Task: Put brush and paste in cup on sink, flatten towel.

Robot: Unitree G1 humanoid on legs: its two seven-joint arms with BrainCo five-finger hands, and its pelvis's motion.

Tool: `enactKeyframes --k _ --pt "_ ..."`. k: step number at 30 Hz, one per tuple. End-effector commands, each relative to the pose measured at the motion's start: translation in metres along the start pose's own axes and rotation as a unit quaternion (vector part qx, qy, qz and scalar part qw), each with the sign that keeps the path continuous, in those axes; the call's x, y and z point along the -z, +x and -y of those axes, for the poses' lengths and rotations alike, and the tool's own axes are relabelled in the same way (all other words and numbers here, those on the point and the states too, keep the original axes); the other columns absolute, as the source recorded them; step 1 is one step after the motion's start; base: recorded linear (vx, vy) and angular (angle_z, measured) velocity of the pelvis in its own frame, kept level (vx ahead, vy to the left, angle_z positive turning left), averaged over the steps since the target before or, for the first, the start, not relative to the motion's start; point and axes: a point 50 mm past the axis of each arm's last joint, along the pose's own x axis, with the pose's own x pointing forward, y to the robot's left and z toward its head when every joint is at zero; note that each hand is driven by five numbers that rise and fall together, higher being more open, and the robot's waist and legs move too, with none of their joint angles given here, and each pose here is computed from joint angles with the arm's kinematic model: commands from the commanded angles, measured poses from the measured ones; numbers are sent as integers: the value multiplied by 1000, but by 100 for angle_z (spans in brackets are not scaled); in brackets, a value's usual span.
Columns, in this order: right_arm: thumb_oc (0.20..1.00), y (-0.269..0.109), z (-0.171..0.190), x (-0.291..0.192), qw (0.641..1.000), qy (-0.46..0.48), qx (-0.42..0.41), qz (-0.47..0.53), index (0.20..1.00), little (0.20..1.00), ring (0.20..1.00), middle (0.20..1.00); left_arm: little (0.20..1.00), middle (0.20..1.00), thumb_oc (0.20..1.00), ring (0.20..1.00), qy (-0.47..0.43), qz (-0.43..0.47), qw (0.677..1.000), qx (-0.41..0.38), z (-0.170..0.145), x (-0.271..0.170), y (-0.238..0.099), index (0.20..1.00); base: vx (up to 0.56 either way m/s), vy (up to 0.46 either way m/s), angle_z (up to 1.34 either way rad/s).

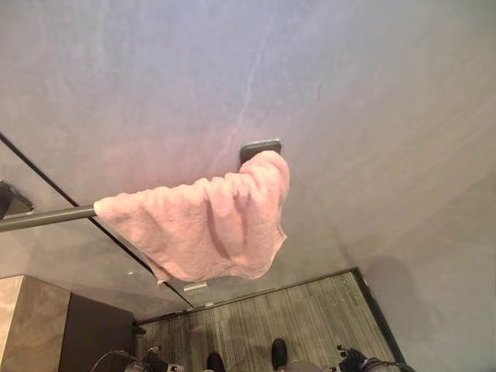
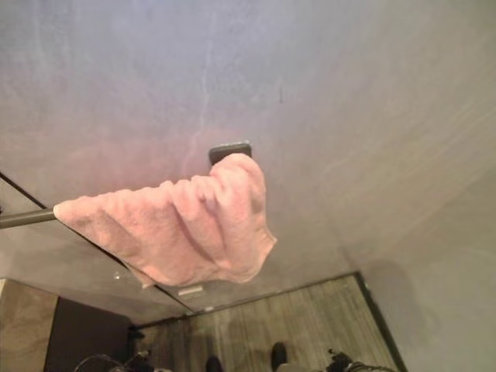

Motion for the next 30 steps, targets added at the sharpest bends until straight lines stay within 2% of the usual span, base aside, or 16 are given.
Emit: enactKeyframes --k 1,6,7,12,20,21,22,25,27,29,30 --pt "1000 -1 17 -3 998 -58 30 5 1000 1000 1000 1000 1000 1000 1000 1000 2 51 998 -29 -17 -31 3 1000 -35 49 55" --pt "1000 -2 19 2 999 -24 37 -2 1000 1000 1000 1000 1000 1000 1000 1000 -14 37 999 -30 -14 -22 3 1000 59 115 24" --pt "1000 -2 19 6 999 17 41 -5 1000 1000 1000 1000 1000 1000 1000 1000 -11 27 999 -25 -11 -16 2 1000 82 171 -28" --pt "1000 -2 21 2 998 37 45 1 1000 1000 1000 1000 1000 1000 1000 1000 -6 19 1000 -14 -6 -6 0 1000 53 160 -2" --pt "1000 -8 43 -48 986 75 78 130 1000 1000 1000 1000 1000 1000 1000 1000 15 32 999 -30 -15 -1 -1 1000 -2 84 -13" --pt "1000 -15 54 -63 976 88 90 176 1000 1000 1000 1000 1000 1000 1000 1000 9 48 998 -44 -23 -3 -3 1000 -15 27 -12" --pt "1000 -15 54 -63 976 88 90 175 1000 1000 1000 1000 1000 1000 1000 1000 9 48 998 -44 -23 -2 -3 1000 -30 36 -11" --pt "1000 -34 73 -74 957 112 99 251 1000 1000 1000 1000 1000 1000 1000 1000 7 128 989 -69 -48 -13 -14 1000 -20 11 -2" --pt "1000 -34 73 -73 957 112 98 250 1000 1000 1000 1000 1000 1000 1000 1000 7 127 990 -69 -48 -12 -15 1000 -7 4 7" --pt "1000 -61 97 -75 933 119 107 321 1000 1000 1000 1000 1000 1000 1000 1000 82 247 961 -96 -92 -24 -52 1000 -3 5 14" --pt "1000 -61 96 -75 934 119 106 321 1000 1000 1000 1000 1000 1000 1000 1000 82 246 961 -96 -93 -23 -53 1000 3 3 28"
